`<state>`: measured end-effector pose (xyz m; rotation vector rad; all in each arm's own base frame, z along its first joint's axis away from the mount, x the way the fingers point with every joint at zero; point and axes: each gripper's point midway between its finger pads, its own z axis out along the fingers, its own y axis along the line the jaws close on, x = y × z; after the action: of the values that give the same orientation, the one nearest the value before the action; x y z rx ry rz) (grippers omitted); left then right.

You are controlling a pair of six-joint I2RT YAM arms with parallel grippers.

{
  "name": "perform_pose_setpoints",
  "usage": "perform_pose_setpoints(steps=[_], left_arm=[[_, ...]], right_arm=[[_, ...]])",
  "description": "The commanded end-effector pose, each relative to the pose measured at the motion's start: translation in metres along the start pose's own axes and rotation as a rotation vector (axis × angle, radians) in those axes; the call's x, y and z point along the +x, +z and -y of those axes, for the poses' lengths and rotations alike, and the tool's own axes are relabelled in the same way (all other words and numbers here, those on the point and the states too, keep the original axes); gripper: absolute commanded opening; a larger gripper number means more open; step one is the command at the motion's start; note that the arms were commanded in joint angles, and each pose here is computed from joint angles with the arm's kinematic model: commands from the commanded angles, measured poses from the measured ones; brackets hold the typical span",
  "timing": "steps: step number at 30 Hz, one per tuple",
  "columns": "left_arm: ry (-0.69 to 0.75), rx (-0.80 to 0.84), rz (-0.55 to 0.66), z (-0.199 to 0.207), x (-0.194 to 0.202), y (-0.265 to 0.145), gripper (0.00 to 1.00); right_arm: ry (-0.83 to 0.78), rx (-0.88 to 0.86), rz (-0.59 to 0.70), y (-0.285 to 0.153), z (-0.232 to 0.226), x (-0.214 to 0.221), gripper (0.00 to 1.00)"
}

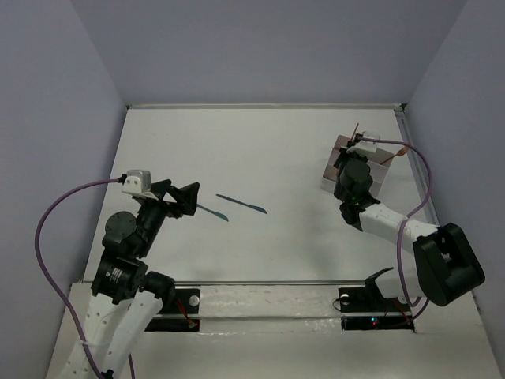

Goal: Sort the eating utensils into containers

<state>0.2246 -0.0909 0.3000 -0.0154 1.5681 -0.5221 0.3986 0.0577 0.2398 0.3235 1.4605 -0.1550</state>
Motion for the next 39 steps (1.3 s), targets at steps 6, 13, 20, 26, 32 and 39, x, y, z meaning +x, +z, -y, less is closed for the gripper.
perform_pose_setpoints(steps=[6, 13, 20, 26, 32, 39], left_arm=[[0.001, 0.036, 0.090, 0.012, -0.031, -0.005, 0.99], [0.002, 0.035, 0.086, 0.012, -0.030, -0.003, 0.99], [0.000, 0.035, 0.081, 0.012, -0.029, -0.002, 0.99], [-0.001, 0.034, 0.081, 0.012, -0.029, -0.002, 0.99], [-0.001, 0.029, 0.078, 0.011, -0.028, -0.001, 0.99], [0.001, 0.016, 0.075, 0.008, -0.027, 0.000, 0.99]], right_arm=[[0.038, 0.052, 0.036, 0.012, 0.010, 0.020, 0.07], [0.053, 0.043, -0.001, 0.007, 0.012, 0.041, 0.11], [0.060, -0.048, -0.077, 0.006, -0.009, 0.028, 0.43], [0.096, -0.256, -0.198, -0.008, -0.048, 0.018, 0.47], [0.068, -0.589, -0.405, -0.041, -0.123, 0.028, 0.47], [-0.162, -0.905, -0.706, -0.101, -0.213, 0.091, 0.47]])
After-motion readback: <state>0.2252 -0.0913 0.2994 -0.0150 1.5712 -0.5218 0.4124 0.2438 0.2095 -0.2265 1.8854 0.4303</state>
